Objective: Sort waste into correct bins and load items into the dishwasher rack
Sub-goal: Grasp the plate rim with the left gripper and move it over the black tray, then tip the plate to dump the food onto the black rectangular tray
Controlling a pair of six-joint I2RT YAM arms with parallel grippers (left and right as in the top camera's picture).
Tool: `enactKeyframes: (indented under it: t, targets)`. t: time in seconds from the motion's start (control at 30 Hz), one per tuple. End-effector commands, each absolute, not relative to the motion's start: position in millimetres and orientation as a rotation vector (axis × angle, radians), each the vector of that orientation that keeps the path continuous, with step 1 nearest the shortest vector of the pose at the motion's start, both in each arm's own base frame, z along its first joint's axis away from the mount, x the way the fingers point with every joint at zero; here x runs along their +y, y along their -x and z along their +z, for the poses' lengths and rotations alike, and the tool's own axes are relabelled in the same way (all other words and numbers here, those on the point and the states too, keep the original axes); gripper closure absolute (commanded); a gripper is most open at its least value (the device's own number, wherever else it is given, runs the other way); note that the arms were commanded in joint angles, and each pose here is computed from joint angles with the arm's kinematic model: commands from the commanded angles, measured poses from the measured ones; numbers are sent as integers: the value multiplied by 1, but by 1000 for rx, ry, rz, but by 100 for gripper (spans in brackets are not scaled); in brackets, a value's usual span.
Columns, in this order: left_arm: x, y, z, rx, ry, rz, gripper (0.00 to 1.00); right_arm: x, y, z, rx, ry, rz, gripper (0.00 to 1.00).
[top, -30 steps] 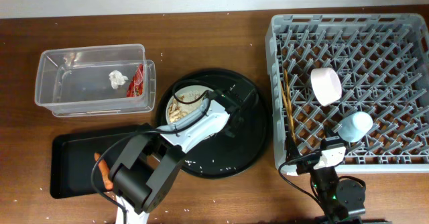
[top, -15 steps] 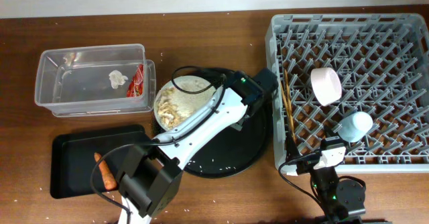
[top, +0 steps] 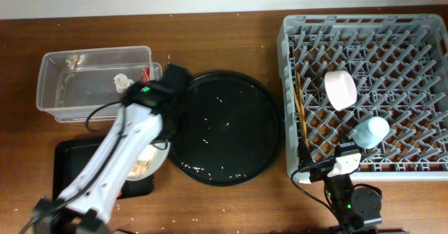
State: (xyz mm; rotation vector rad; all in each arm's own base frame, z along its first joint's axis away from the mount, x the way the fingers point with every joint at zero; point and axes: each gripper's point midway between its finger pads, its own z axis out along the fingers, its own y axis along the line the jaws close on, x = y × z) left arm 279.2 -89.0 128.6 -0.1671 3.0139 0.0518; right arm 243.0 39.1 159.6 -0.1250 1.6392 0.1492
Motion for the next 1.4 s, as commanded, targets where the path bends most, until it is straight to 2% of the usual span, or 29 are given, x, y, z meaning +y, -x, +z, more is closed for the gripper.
enactKeyframes:
  t: [0.0, 0.13, 0.33, 0.5, 0.57, 0.63, 0.87, 1.0, 1.07, 1.1, 1.2, 1.37]
  targets:
    - [-82, -270, 123, 3011, 204, -291, 99, 42, -243, 158, 1638, 138, 157, 2]
    - [-75, -275, 131, 2907, 214, -638, 100, 42, -243, 158, 1638, 138, 157, 2]
    - [-35, -256, 213, 2540, 254, -833, 100, 42, -243, 158, 1638, 138, 157, 2]
    - [-9, -238, 208, 2299, 319, -1089, 100, 42, -243, 158, 1638, 138, 157, 2]
    - [3, -231, 206, 2213, 361, -1114, 100, 42, -243, 158, 1638, 138, 157, 2]
    - [5, -228, 232, 2029, 277, -1161, 100, 42, -243, 158, 1638, 138, 157, 2]
    - [14, -231, 260, 1851, 256, -1181, 100, 42, -243, 158, 1638, 138, 157, 2]
    - [3, -248, 293, 1875, 66, -1140, 100, 42, -243, 158, 1638, 138, 157, 2]
    - [-18, -285, 311, 1895, -63, -1163, 100, 42, -243, 158, 1638, 138, 157, 2]
    - [-48, -311, 326, 1879, -159, -1184, 100, 42, -243, 158, 1638, 138, 157, 2]
    - [-161, -354, 360, 1692, -444, -1354, 100, 42, -243, 158, 1638, 138, 157, 2]
    - [-335, -408, 320, 1635, -556, -1752, 100, 42, -243, 158, 1638, 138, 157, 2]
